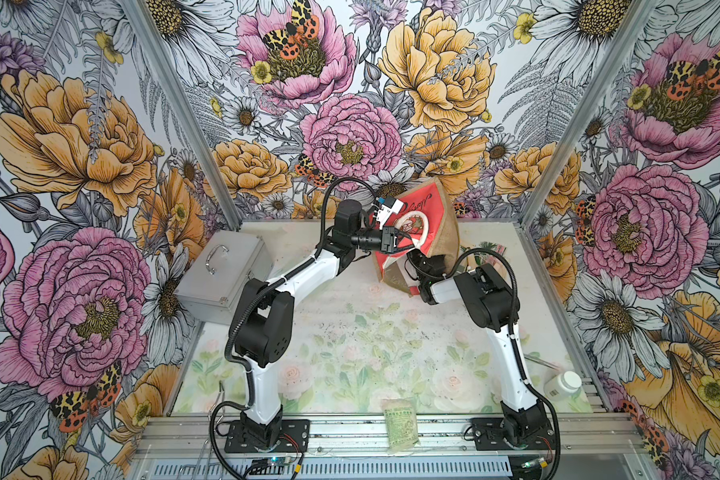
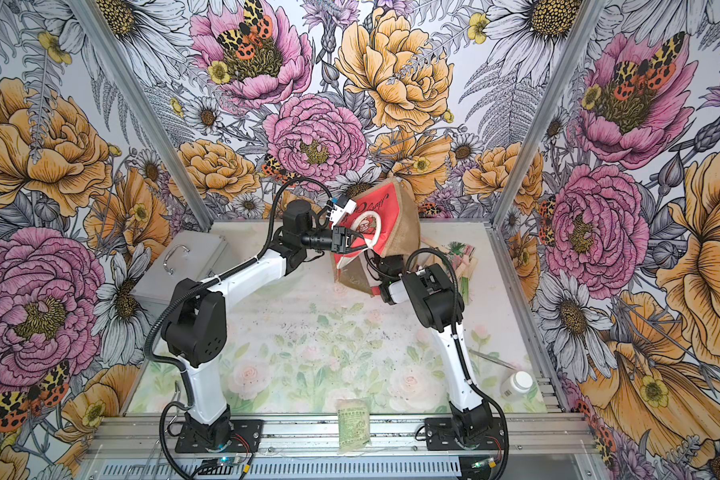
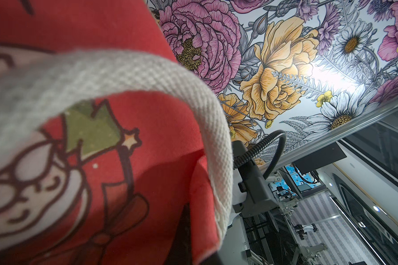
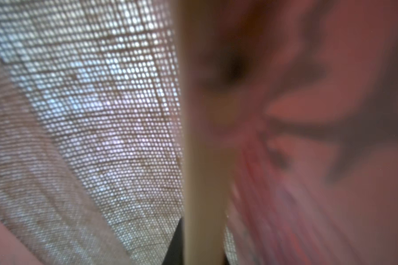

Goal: Take out the folding fans from the tote bags
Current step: Pick up the folding fan from the canvas bag.

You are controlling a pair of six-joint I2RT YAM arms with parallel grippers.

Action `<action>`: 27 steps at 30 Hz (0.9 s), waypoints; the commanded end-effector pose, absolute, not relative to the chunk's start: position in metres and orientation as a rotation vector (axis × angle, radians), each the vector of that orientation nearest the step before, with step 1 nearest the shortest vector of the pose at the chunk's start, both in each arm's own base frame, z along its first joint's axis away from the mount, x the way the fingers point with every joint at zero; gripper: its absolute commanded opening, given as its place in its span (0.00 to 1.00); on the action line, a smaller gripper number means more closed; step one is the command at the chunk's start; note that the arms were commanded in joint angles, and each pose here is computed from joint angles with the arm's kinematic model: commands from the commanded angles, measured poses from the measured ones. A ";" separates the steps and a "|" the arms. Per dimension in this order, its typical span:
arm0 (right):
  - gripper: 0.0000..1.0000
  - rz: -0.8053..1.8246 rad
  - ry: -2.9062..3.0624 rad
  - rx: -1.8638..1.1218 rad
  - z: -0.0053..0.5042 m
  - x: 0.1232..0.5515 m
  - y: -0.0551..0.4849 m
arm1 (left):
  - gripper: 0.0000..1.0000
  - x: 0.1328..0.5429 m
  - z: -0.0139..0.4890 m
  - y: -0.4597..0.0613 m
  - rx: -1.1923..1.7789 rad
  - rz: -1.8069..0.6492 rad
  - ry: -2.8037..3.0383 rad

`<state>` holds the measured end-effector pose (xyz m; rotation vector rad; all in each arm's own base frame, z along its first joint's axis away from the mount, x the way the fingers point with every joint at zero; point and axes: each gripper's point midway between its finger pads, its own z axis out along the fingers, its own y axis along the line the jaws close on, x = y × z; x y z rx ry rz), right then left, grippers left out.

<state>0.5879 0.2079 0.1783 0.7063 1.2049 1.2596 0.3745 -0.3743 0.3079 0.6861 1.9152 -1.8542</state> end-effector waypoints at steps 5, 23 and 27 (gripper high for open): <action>0.00 1.374 1.227 0.405 0.204 0.581 0.253 | 0.00 0.412 0.355 -0.353 0.580 -1.842 1.830; 0.00 1.517 1.500 -0.108 0.169 0.474 0.348 | 0.00 0.502 0.310 -0.310 0.181 -1.638 1.923; 0.00 1.447 1.538 -0.194 0.162 0.453 0.351 | 0.00 0.505 0.300 -0.307 0.151 -1.588 1.960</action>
